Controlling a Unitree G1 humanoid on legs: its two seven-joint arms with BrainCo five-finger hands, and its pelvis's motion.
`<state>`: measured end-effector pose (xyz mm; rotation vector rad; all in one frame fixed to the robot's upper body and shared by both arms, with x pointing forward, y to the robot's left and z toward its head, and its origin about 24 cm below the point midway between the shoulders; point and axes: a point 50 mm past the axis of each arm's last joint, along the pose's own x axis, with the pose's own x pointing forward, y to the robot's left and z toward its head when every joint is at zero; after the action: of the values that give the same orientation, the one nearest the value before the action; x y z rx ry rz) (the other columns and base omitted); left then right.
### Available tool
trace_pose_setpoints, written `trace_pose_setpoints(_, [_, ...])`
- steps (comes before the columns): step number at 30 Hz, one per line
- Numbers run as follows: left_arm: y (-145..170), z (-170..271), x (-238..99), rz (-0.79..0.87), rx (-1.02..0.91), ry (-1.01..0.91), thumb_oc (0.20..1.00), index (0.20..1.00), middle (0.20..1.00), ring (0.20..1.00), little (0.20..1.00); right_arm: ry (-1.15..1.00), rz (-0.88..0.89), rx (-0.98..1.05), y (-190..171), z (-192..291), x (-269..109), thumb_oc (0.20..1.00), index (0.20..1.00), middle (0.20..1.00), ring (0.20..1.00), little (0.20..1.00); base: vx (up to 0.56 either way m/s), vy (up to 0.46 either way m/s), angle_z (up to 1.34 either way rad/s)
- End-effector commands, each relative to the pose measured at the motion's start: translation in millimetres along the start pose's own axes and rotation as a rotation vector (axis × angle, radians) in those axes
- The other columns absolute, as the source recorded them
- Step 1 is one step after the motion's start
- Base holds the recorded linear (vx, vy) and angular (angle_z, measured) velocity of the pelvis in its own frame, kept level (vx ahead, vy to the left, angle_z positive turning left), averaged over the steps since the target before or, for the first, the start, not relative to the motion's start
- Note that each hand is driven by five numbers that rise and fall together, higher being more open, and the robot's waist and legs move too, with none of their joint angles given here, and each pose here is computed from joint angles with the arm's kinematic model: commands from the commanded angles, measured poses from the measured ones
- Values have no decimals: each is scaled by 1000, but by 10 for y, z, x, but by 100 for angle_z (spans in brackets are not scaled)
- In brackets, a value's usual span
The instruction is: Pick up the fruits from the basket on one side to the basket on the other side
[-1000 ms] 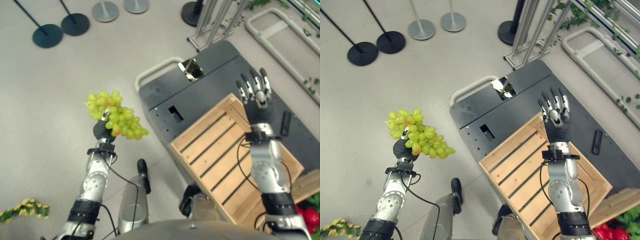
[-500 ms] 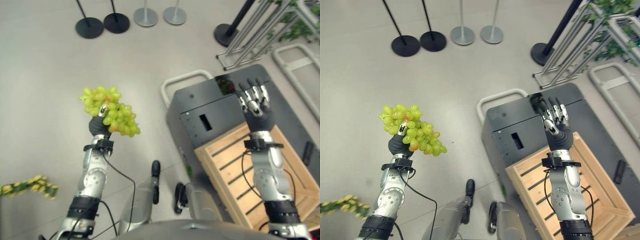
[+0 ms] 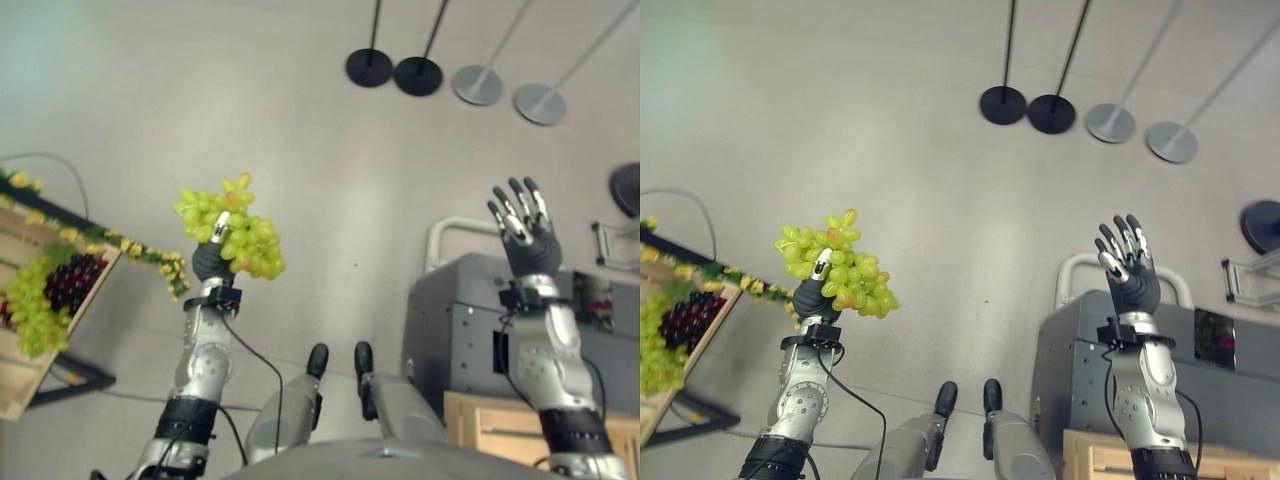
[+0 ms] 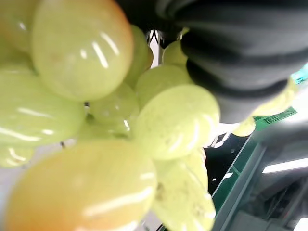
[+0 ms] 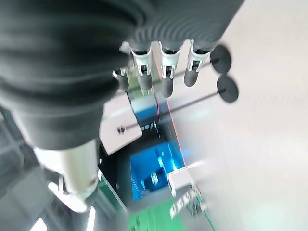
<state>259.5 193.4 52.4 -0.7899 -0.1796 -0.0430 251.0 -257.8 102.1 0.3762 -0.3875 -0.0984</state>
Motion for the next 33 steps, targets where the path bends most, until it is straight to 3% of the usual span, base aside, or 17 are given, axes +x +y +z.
trace_pose_setpoints(1, [-362, 218, 235, -195, 52, -95, 200, 200, 200, 200, 200, -201, -17, -37, -16, 374, 64, 1000, 1000, 1000, 1000, 1000, -58, -41, 139])
trace_pose_setpoints(7, [-355, 239, 254, -203, 84, -80, 200, 200, 200, 200, 200, -197, -59, -5, -50, 319, 13, 1000, 1000, 1000, 1000, 1000, 52, 94, 60])
trace_pose_setpoints(13, [-261, 302, 176, -202, 145, -72, 200, 200, 200, 200, 200, -7, -132, -16, -162, -104, -75, 1000, 1000, 1000, 1000, 1000, 135, 281, 7])
trace_pose_setpoints(17, [-237, 304, 190, -179, 175, -75, 200, 200, 200, 200, 200, 8, -160, 19, -154, -193, -138, 1000, 1000, 1000, 1000, 1000, 118, 235, 19])
trace_pose_setpoints(27, [-291, 317, 188, -210, 241, -86, 200, 200, 200, 200, 200, -4, -34, 3, 41, -145, -170, 1000, 1000, 1000, 1000, 1000, 161, 179, 47])
trace_pose_setpoints(33, [-368, 268, 211, -275, 260, -84, 200, 200, 200, 200, 200, -5, 77, -230, -7, 69, -252, 1000, 1000, 1000, 1000, 1000, 243, -148, 107])
